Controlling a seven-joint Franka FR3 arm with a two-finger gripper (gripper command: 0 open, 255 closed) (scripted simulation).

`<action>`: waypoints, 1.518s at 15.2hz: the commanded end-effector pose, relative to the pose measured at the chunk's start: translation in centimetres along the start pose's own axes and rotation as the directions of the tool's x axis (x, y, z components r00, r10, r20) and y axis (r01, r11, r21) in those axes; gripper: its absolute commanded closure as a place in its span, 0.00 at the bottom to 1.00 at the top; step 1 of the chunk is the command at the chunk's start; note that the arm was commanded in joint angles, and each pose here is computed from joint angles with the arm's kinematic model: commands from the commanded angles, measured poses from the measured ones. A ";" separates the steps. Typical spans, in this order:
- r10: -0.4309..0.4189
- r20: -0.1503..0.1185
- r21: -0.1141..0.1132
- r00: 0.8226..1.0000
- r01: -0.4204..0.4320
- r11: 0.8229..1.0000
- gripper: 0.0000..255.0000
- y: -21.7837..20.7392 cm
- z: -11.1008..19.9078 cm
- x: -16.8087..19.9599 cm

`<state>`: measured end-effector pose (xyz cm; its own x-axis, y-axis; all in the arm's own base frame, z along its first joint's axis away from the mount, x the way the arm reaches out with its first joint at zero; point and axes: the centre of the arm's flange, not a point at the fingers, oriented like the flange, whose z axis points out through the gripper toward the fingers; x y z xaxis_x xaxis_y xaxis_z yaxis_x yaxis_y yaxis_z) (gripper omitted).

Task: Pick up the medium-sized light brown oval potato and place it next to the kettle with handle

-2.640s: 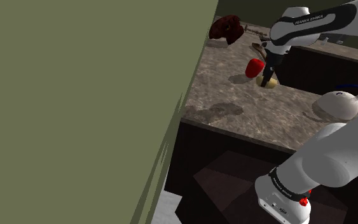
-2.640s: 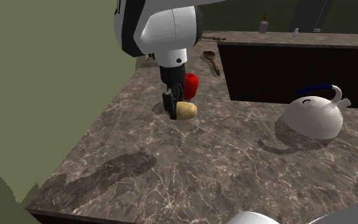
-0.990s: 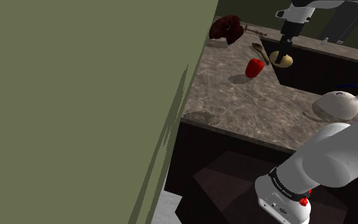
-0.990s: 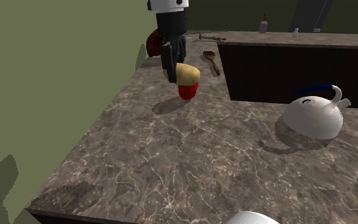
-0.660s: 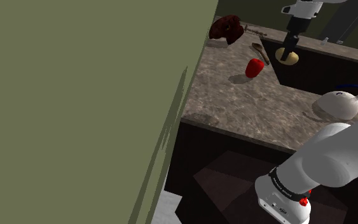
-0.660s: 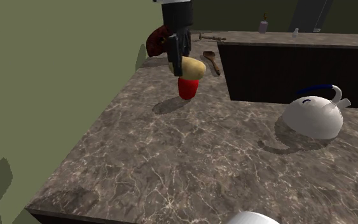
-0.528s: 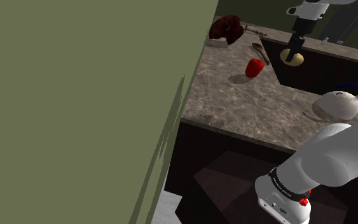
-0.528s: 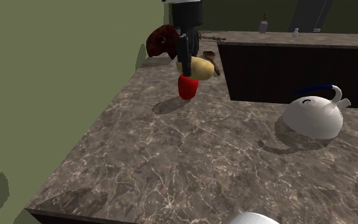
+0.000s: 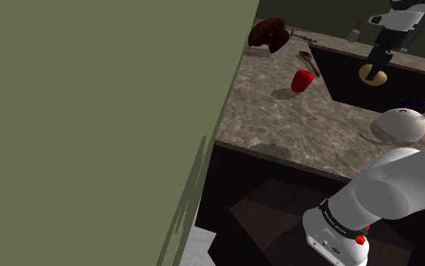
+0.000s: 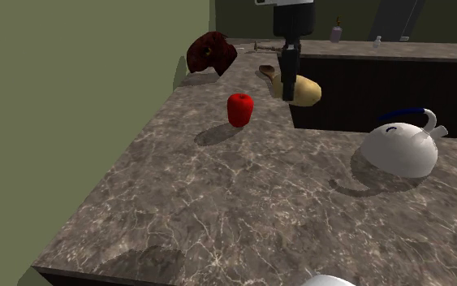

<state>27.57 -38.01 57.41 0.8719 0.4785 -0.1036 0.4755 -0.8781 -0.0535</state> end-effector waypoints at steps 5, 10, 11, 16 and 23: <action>-0.001 0.000 0.000 1.000 0.001 1.000 1.00 1.5 0.6 -8.1; -0.001 0.000 0.000 1.000 0.001 1.000 1.00 2.7 1.2 -14.6; -0.001 0.000 0.000 1.000 0.001 1.000 1.00 2.9 1.3 -15.9; -0.001 0.000 0.000 1.000 0.001 1.000 1.00 4.1 1.9 -22.3; -0.001 0.000 0.000 1.000 0.001 1.000 1.00 4.7 4.8 -24.6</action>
<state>7.68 -53.86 55.34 0.8714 0.4795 -0.1036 0.4765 -0.8775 -0.0542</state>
